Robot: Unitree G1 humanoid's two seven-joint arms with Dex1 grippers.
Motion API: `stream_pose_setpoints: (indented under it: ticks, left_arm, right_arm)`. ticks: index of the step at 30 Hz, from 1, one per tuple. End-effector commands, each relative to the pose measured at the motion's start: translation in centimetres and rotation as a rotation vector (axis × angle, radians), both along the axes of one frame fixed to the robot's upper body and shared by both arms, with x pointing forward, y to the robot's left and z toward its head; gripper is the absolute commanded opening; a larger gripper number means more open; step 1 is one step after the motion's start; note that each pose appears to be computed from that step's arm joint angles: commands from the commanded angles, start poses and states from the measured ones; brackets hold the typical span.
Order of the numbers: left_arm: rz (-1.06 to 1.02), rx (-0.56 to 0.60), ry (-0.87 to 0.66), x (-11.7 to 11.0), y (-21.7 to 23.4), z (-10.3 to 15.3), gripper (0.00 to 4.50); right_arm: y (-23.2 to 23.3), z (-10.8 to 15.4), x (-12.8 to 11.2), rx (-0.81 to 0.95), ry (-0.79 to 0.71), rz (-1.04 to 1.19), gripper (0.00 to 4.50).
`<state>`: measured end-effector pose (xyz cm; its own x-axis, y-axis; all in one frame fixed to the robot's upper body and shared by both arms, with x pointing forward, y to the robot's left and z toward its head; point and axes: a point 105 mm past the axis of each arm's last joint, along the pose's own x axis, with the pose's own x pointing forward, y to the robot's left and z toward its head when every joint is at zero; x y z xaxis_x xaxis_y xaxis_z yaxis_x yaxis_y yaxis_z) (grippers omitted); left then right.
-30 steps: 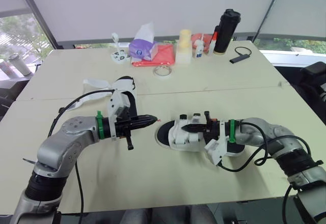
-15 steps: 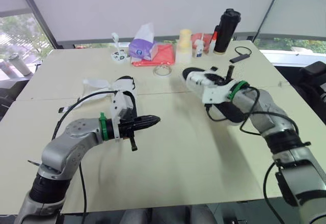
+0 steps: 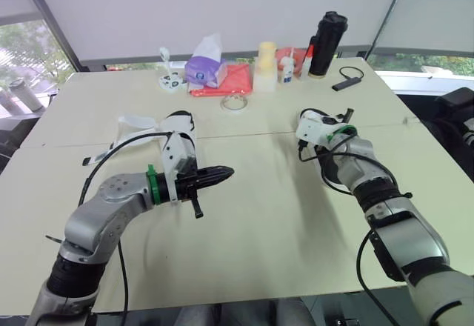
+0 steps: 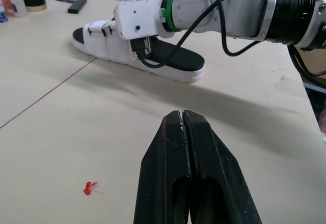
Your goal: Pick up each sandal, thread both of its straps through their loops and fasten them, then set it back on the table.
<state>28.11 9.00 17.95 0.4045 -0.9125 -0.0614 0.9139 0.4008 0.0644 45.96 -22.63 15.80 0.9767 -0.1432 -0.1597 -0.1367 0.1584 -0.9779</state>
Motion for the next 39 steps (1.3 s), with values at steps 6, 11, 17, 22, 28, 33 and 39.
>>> stream_pose_setpoints:
  ticks: [6,11,17,22,28,33,39]
  left_arm:
    - [-0.011,-0.013,-0.046,-0.5,-0.5,0.8,0.0]
    - [-0.008,-0.014,-0.045,-0.5,-0.5,0.7,0.0]
    - [0.005,-0.01,-0.049,-0.3,-0.5,0.6,0.0]
    - [0.019,-0.012,-0.059,0.0,-0.3,0.7,0.0]
    - [0.075,0.002,-0.109,0.9,0.0,1.0,0.0]
    - [0.145,0.039,-0.16,2.1,0.8,0.8,0.0]
    - [0.28,0.147,-0.3,3.9,2.4,1.0,0.0]
  right_arm:
    - [0.8,1.5,0.5,0.051,-0.033,-0.013,1.38]
    - [0.2,2.0,-0.1,0.047,-0.013,-0.011,3.97]
    - [0.4,3.4,-3.1,0.044,0.032,0.063,4.47]
    - [1.4,3.6,-6.4,0.108,0.119,0.134,4.47]
    - [3.3,5.0,-11.4,0.51,0.293,0.282,4.47]
    - [8.1,7.2,-15.0,0.941,0.462,0.556,4.47]
    - [12.2,7.5,-18.8,1.272,0.724,0.796,4.47]
